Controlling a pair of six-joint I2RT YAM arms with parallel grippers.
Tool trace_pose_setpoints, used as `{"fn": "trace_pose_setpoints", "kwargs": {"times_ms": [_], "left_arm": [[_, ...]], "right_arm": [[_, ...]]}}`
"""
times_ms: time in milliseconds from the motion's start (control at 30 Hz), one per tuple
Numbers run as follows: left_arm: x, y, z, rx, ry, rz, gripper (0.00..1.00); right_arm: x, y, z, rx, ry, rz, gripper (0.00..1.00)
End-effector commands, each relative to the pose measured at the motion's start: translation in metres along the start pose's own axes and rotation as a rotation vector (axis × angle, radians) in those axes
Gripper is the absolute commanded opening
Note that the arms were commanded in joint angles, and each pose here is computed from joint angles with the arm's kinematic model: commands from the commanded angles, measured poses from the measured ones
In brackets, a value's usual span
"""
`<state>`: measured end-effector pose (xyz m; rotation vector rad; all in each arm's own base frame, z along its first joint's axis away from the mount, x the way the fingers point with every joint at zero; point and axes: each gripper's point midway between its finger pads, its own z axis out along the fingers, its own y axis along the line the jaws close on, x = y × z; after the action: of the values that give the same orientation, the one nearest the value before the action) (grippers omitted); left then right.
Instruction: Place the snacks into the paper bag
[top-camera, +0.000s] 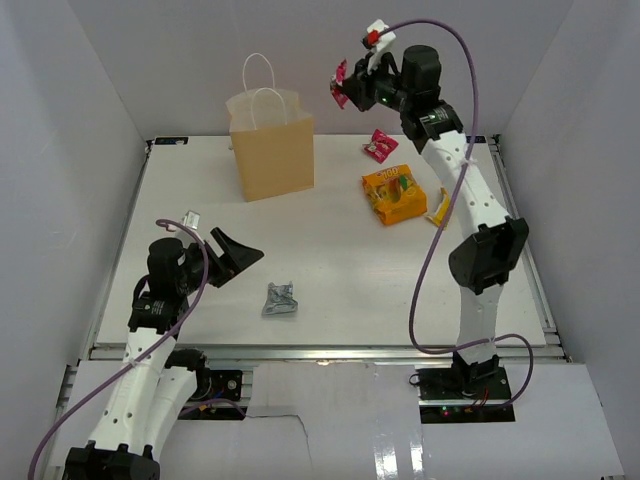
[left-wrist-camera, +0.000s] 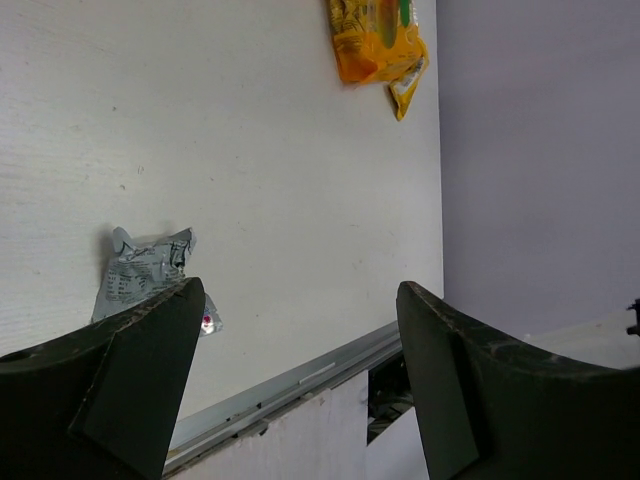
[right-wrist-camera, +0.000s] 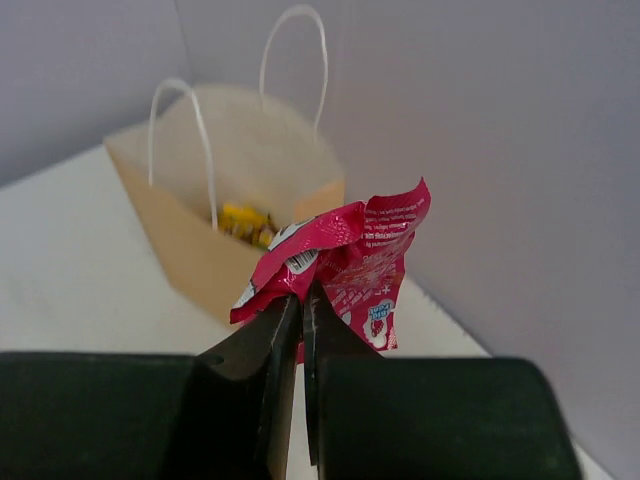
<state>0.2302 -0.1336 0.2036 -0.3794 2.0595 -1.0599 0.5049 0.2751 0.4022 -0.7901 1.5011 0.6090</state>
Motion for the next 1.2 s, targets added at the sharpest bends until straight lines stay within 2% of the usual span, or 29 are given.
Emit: {"fn": "trace_pose_setpoints", "kwargs": {"times_ms": [0,33,67,233,333,600,867,1067,1167], "left_arm": [[0.005,-0.007,-0.004,0.041,0.011,-0.019,0.88],[0.007,-0.006,-0.004,0.040,0.012,-0.027,0.88],[0.008,-0.007,-0.005,0.044,0.011,-0.029,0.88],[0.015,-0.004,-0.007,0.050,0.019,-0.066,0.88],[0.018,-0.005,-0.009,0.055,0.023,-0.076,0.88],[0.024,-0.003,-0.012,0.053,0.031,-0.100,0.88],[0.029,-0.001,-0.010,0.049,0.061,-0.123,0.88],[0.033,0.005,-0.007,0.033,0.083,-0.142,0.88],[0.034,0.006,-0.006,0.027,0.092,-0.147,0.89]], "right_arm": [[-0.055,-0.008,0.039,0.106,-0.208,0.054,0.08],[-0.058,-0.008,0.047,0.112,-0.244,0.042,0.08],[-0.071,-0.007,0.056,0.118,-0.335,0.006,0.08],[-0.080,0.010,0.095,0.159,-0.489,-0.007,0.08],[-0.089,0.009,0.099,0.201,-0.564,-0.020,0.08],[-0.044,0.038,0.132,0.115,-0.501,0.015,0.08],[-0.013,0.062,0.146,-0.011,-0.438,0.018,0.10],[-0.003,0.068,0.150,-0.047,-0.413,0.014,0.21],[-0.003,0.067,0.149,-0.047,-0.404,0.012,0.41]]}}
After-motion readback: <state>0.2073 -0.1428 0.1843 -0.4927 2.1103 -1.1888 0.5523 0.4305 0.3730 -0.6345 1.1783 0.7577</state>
